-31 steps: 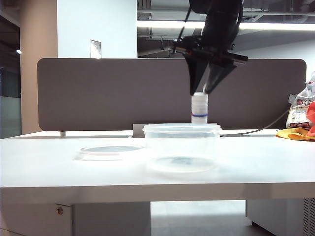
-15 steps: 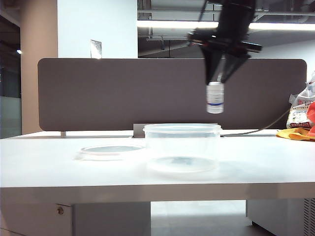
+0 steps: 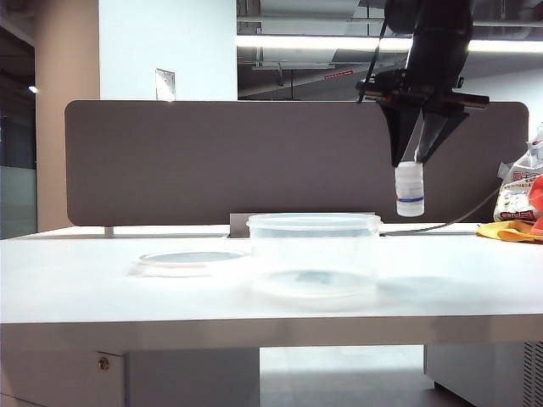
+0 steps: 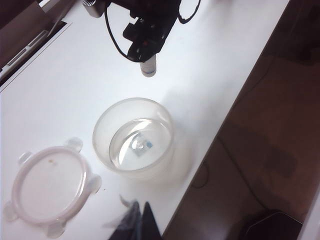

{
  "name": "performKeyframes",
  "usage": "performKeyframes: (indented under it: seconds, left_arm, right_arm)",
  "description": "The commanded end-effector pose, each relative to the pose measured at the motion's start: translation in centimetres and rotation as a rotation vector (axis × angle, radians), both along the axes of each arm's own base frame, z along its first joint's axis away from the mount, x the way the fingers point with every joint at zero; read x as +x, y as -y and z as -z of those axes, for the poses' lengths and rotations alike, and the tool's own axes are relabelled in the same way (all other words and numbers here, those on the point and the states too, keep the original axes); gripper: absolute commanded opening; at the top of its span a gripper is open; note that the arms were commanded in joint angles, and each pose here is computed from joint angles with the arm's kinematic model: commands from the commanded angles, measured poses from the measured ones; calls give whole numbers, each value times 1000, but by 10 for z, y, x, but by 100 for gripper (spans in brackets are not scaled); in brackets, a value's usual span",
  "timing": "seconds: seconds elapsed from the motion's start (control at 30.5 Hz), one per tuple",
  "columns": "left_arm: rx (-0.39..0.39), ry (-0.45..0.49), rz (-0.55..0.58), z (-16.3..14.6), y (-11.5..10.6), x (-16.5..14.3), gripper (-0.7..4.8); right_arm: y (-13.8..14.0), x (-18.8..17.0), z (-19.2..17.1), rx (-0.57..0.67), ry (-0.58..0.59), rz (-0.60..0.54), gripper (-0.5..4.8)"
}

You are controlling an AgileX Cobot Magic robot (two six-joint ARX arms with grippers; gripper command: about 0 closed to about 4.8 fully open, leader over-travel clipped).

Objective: Remove the lid of the round box, pick up the small white medicine bottle inside, and place it on the table.

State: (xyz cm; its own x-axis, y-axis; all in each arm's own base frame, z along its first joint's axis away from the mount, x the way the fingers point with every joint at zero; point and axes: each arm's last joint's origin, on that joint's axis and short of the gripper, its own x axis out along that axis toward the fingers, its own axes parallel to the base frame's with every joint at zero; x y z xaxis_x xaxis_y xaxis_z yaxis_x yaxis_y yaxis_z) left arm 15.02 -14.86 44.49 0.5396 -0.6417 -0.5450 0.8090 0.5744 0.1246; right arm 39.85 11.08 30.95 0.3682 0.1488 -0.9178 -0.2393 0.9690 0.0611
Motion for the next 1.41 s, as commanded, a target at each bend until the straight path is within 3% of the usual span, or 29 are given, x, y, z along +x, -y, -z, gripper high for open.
performKeyframes:
  seconds: [0.03, 0.39, 1.41]
  left_arm:
    - [-2, -7, 3, 0, 0, 0, -6]
    - [3, -13, 3, 1, 1, 1, -6]
    - [6, -11, 5, 4, 8, 8, -6]
  right_arm:
    - [-1, 4, 9, -3, -24, 4, 85]
    - [-6, 19, 40, 15, -97, -9, 85]
    - [-1, 31, 59, 41, -113, 0, 86]
